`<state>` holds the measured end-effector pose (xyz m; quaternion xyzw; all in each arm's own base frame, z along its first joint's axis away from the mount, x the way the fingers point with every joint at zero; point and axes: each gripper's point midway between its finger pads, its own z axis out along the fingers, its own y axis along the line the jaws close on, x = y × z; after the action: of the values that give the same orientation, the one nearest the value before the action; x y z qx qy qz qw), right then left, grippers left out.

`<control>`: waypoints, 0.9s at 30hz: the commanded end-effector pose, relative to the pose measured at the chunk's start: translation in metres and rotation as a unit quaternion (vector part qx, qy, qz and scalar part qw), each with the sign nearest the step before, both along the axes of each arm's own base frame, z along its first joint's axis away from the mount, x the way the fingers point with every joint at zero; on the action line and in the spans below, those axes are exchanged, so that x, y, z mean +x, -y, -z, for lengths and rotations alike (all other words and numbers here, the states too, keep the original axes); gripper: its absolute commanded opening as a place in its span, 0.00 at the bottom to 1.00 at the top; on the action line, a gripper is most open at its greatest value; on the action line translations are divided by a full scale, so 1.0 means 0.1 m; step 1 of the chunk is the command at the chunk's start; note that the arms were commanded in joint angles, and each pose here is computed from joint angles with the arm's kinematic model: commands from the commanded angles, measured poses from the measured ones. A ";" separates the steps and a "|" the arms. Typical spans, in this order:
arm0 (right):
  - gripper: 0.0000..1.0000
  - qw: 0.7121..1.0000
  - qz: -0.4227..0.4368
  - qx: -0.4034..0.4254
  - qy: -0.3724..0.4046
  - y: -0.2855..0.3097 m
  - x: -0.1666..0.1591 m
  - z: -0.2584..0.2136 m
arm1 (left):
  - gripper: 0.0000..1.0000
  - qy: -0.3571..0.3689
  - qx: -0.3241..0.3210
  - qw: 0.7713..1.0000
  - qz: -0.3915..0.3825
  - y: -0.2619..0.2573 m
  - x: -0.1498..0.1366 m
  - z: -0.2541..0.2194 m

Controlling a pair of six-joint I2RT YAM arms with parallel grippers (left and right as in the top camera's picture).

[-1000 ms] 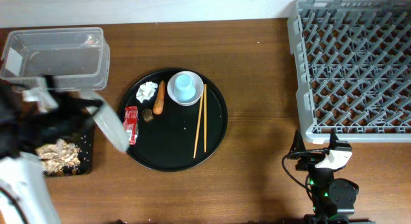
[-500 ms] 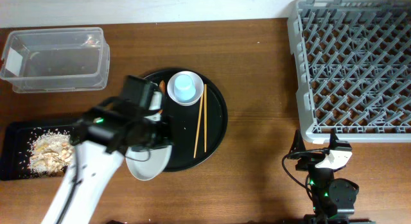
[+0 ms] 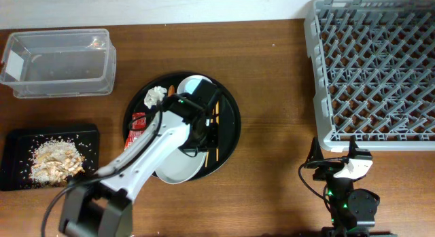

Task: Sort waste into correct bins and load items into the dishwasher rack
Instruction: 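Return the empty plate to the round tray and release it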

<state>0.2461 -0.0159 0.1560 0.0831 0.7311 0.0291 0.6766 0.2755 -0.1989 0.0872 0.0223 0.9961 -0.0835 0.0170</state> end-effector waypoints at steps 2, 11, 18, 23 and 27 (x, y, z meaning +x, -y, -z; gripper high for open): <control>0.98 1.000 0.006 0.003 -0.003 0.01 0.00 0.02 | 0.01 0.008 0.019 1.000 -0.003 -0.02 0.09 0.14; 0.98 1.000 0.006 0.003 -0.003 0.01 0.00 0.02 | 0.01 0.059 0.067 0.996 -0.008 -0.16 0.31 0.18; 0.98 1.000 0.006 0.003 -0.003 0.01 0.00 0.02 | 0.01 0.028 0.081 0.996 0.004 -0.11 0.23 0.40; 0.98 1.000 0.006 0.003 -0.003 0.01 0.00 0.02 | 0.22 0.019 0.073 0.997 0.005 -0.09 0.19 0.40; 0.98 1.000 0.006 0.003 -0.003 0.01 0.00 0.02 | 0.27 0.001 0.051 0.999 0.008 -0.01 0.14 0.35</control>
<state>0.2461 -0.0159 0.1560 0.0834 0.7311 0.0293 0.6765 0.2944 -0.1909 0.0507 0.0287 0.9989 -0.0163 0.0330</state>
